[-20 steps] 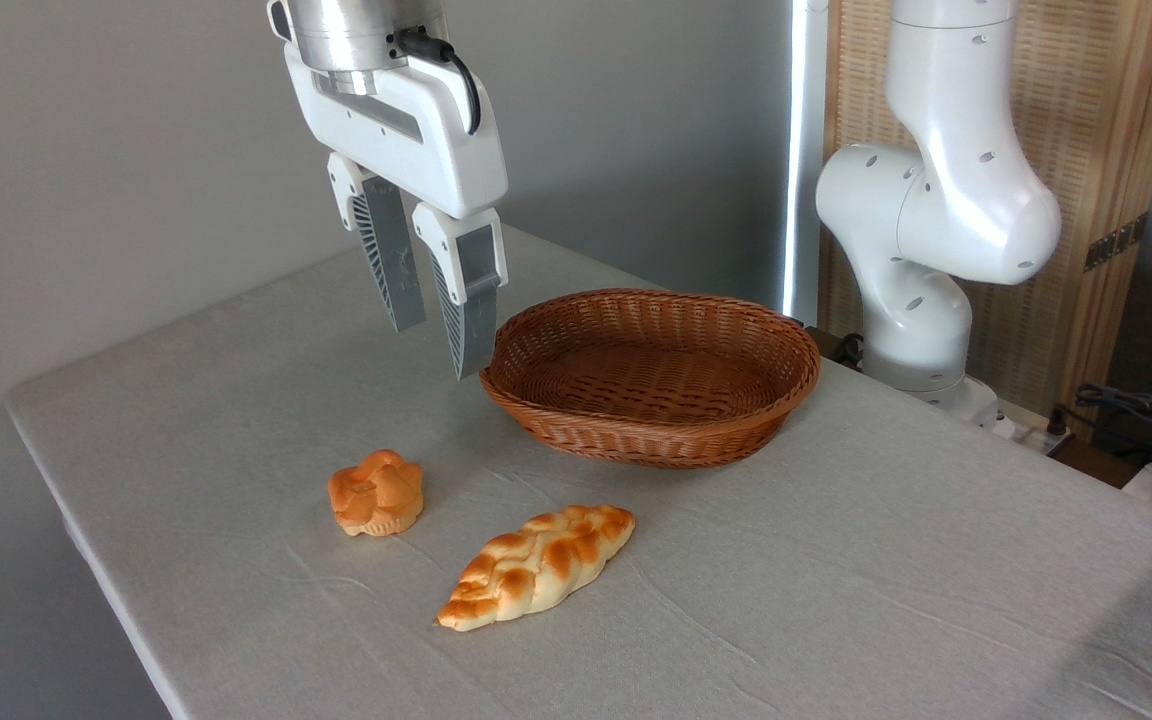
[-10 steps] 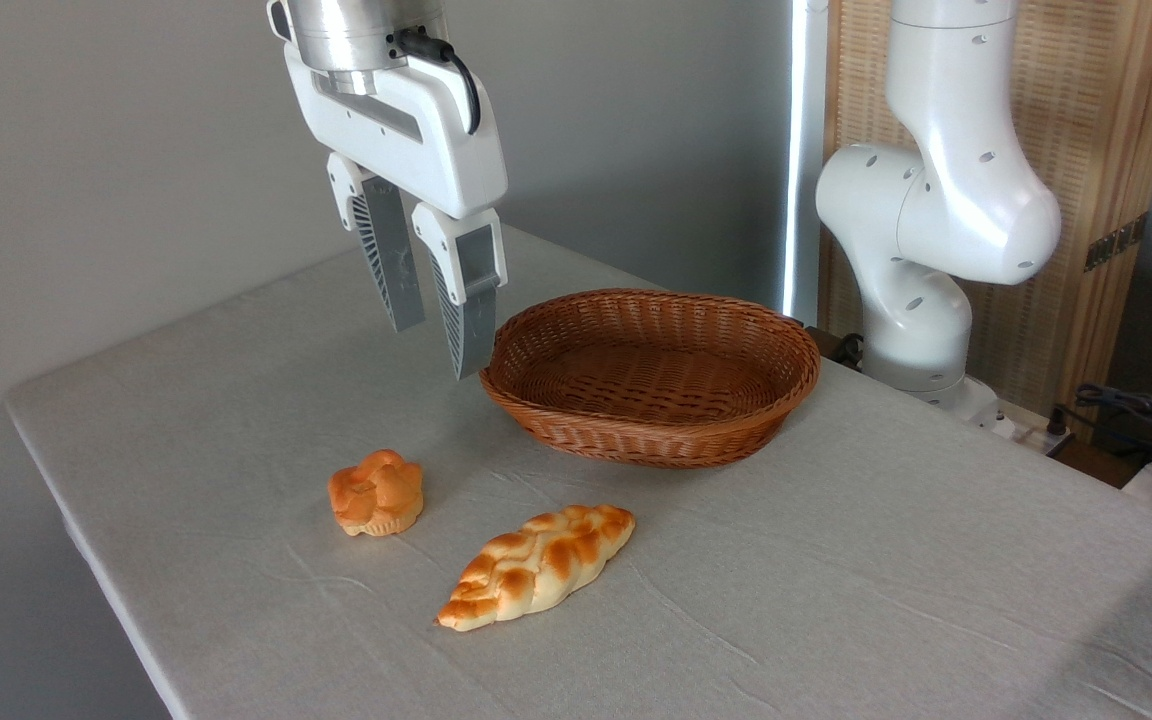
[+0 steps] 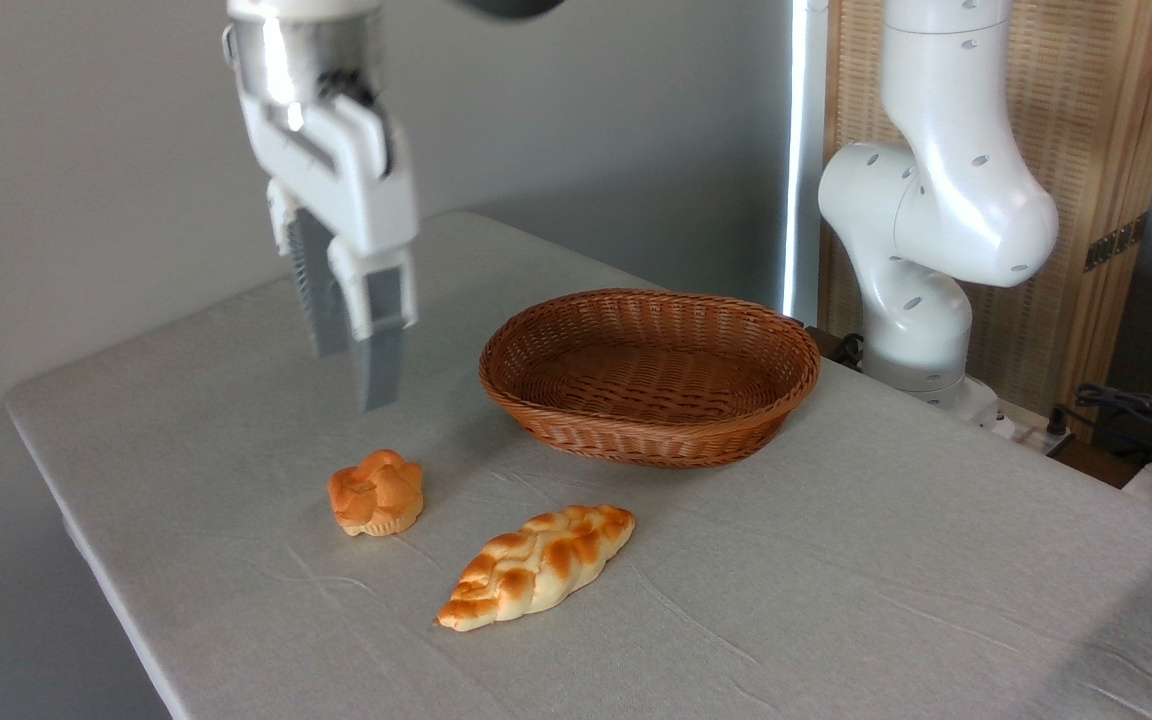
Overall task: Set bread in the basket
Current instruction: 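Lower the gripper down onto the small round bread roll, then close the gripper around the round bread roll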
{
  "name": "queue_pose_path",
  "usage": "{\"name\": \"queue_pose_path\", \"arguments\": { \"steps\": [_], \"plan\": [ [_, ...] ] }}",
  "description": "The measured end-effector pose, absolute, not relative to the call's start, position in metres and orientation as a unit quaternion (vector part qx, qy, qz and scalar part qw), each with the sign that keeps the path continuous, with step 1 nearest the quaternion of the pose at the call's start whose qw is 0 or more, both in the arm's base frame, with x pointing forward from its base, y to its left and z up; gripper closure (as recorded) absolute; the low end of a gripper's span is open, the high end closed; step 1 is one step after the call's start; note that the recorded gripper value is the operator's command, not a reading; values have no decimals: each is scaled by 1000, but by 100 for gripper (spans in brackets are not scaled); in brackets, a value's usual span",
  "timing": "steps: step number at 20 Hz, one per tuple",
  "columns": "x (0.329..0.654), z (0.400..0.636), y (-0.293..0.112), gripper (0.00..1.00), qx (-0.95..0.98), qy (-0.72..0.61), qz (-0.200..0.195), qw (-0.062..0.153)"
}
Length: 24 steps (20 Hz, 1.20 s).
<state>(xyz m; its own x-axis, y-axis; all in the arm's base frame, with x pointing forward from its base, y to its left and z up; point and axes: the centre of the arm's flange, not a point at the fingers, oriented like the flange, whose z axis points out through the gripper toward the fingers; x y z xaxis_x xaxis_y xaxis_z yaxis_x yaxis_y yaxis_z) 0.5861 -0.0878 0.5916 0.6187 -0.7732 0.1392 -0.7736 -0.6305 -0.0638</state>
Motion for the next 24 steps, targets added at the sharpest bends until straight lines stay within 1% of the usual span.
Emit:
{"name": "queue_pose_path", "arguments": {
  "steps": [2, 7, 8, 12, 17, 21, 22, 23, 24],
  "plan": [
    [593, 565, -112, 0, 892, -445, 78, 3],
    [589, 519, -141, 0, 883, -466, 52, 14],
    [587, 512, -145, 0, 882, -469, 49, 15],
    [579, 467, -166, 0, 874, -484, 49, 17],
    [574, 442, -173, 0, 870, -489, 64, 14],
    [570, 431, -172, 0, 862, -504, 56, 15],
    [569, 429, -172, 7, 860, -507, 54, 15],
    [568, 427, -172, 22, 859, -509, 51, 16],
    [568, 424, -171, 30, 859, -509, 49, 16]
  ]
}}
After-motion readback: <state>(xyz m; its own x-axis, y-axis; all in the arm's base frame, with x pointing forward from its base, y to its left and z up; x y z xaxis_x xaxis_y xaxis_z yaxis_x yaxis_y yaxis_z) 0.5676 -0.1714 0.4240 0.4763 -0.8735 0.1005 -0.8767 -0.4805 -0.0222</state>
